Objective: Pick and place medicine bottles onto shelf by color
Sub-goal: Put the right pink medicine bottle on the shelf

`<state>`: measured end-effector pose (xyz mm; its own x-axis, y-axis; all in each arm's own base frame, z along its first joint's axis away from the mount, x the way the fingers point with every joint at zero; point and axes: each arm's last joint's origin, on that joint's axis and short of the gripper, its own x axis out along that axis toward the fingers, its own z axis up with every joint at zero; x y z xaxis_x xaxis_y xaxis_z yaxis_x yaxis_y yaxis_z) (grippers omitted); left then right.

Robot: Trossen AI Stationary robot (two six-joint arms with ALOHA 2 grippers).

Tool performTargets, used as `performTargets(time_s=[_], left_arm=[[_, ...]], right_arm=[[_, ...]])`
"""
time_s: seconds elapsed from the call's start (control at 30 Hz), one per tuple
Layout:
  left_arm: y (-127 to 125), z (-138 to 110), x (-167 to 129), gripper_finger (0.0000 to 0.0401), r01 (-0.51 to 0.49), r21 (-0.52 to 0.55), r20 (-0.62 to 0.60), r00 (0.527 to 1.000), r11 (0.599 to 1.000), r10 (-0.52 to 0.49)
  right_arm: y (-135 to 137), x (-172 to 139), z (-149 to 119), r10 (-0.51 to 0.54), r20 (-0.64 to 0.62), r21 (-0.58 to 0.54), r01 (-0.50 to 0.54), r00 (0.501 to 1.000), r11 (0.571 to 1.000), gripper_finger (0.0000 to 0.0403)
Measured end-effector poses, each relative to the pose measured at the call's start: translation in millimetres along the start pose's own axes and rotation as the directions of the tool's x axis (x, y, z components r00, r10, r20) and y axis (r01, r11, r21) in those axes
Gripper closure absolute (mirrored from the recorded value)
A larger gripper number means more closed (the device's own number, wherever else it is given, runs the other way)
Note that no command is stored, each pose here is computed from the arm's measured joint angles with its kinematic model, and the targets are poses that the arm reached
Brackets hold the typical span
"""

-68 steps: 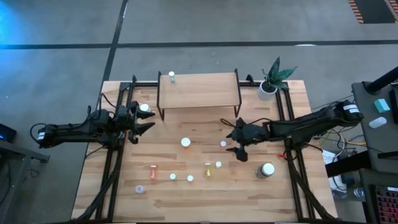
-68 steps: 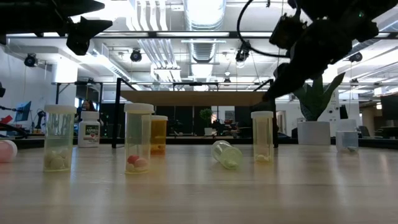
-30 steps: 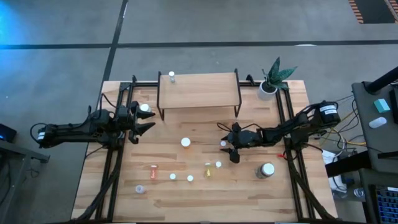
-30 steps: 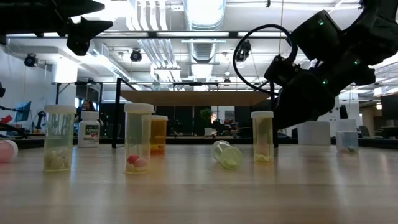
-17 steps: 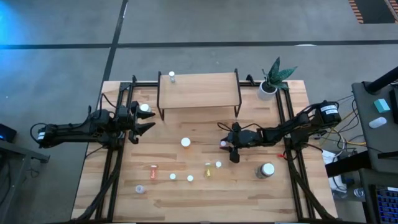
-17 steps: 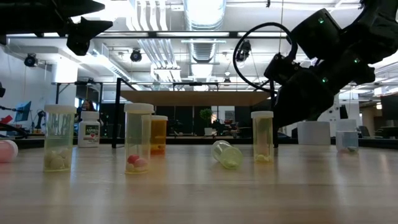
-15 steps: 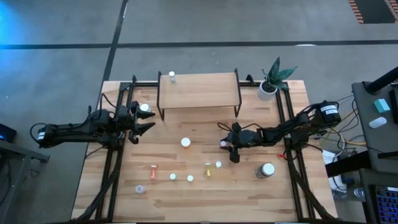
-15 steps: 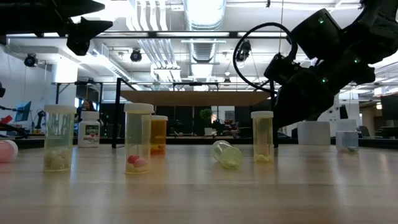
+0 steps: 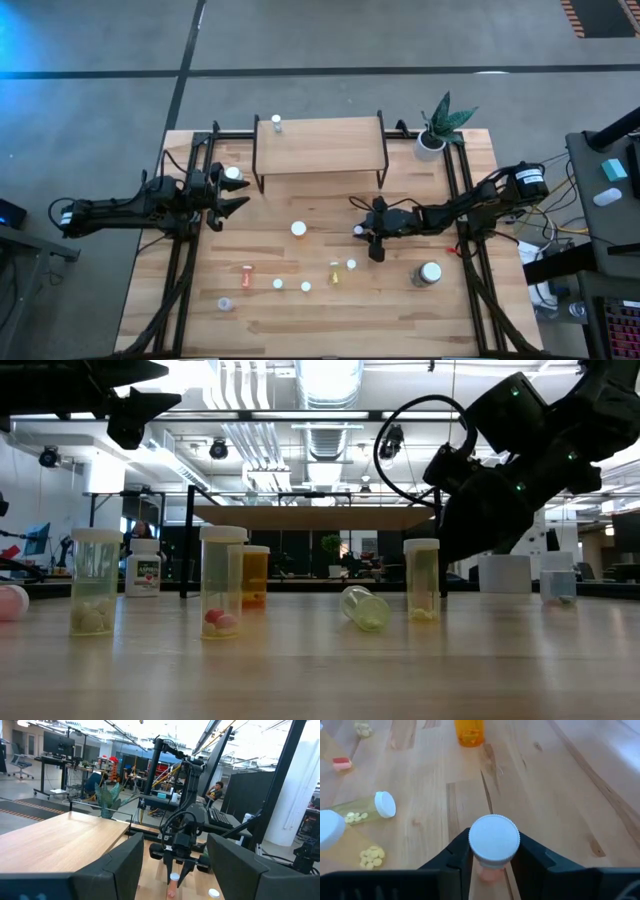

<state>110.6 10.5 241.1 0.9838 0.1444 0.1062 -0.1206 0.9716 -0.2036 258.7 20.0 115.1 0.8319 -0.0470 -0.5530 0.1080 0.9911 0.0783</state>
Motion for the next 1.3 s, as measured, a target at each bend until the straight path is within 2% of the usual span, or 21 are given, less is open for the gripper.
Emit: performTargets(time_s=[0.37,0.53,0.8,1.03,1.3], left_arm=[[0,0,0,0.0198,0.000,0.000,0.001,1.000,1.000,0.000],[0,0,0,0.0198,0.000,0.000,0.001,1.000,1.000,0.000],[0,0,0,0.0198,0.000,0.001,0.001,1.000,1.000,0.000],[0,0,0,0.0198,0.000,0.001,0.001,1.000,1.000,0.000],[0,0,0,0.0198,0.000,-0.004,0.001,1.000,1.000,0.000]], right_arm=[[6,1,20,0.073,0.049,0.001,-0.074,0.996,0.997,0.0296],[9,-7,43,0.083,0.061,-0.034,-0.081,0.995,0.996,0.0300],[12,-30,91,0.088,0.133,-0.114,-0.073,0.987,0.991,0.0286],[0,-39,124,0.053,0.158,-0.151,-0.029,0.986,0.988,0.0286],[-25,-45,151,0.085,0.209,-0.141,-0.056,0.974,0.988,0.0290]])
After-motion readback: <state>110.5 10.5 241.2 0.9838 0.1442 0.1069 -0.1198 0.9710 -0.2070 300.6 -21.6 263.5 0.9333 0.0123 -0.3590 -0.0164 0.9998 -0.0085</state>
